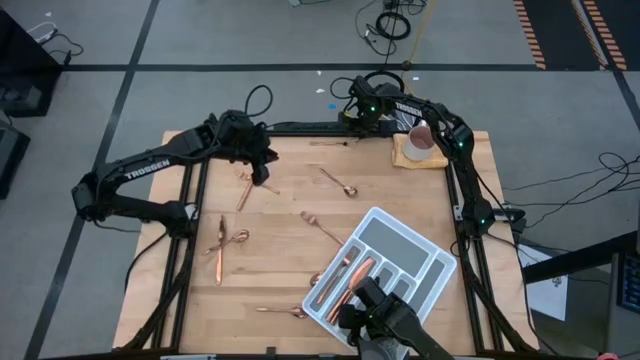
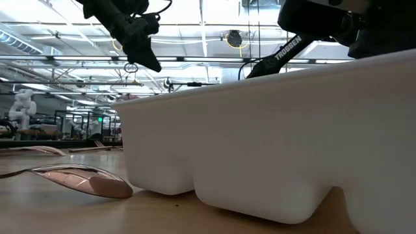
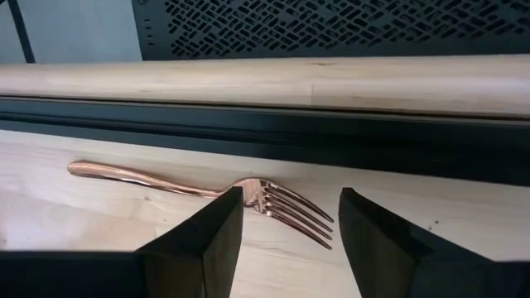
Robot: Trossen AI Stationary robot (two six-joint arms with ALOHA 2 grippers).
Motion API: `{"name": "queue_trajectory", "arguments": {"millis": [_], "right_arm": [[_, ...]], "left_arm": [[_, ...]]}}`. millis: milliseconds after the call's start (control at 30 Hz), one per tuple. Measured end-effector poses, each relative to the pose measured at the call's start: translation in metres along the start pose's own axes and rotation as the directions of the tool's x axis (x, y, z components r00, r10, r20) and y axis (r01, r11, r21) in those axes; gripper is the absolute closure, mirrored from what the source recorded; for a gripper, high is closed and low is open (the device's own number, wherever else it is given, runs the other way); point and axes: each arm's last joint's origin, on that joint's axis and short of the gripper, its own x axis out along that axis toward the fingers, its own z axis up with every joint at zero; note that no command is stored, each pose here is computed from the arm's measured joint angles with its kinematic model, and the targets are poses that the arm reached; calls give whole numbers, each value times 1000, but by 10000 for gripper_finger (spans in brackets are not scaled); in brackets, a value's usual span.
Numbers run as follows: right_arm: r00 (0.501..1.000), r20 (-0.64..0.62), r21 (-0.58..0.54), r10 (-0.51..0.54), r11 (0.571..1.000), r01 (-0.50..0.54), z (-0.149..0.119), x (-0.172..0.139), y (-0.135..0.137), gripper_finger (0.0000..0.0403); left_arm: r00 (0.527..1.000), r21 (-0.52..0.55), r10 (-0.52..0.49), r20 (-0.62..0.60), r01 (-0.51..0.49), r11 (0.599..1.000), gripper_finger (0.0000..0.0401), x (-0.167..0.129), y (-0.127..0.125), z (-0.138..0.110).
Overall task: Sort silverware
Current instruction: Put the gold fork into the silverware tray
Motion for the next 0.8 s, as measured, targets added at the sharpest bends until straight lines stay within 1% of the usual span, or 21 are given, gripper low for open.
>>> {"name": "queue_trajectory", "arguments": {"millis": [233,433,633,800], "right_arm": [[1000,0,-23,-4,1000,4,-1,0,1,218],[999,-18,-50,-29,998,28,-8,2,3,218],[1000,-5,-69,-13,998,12,-7,2,6,218],[1000,-5,-101,-15,995,15,-8,3,7,238]], "left_arm": [[1000,-13,5,2,-5,1000,342,-1,4,-1],[1000,-13,5,5,-5,1000,342,-1,4,0],[1000,-4,5,6,-5,1000,342,-1,4,0],[1000,-3,4,5,-4,1000,342,-1,4,0]]}}
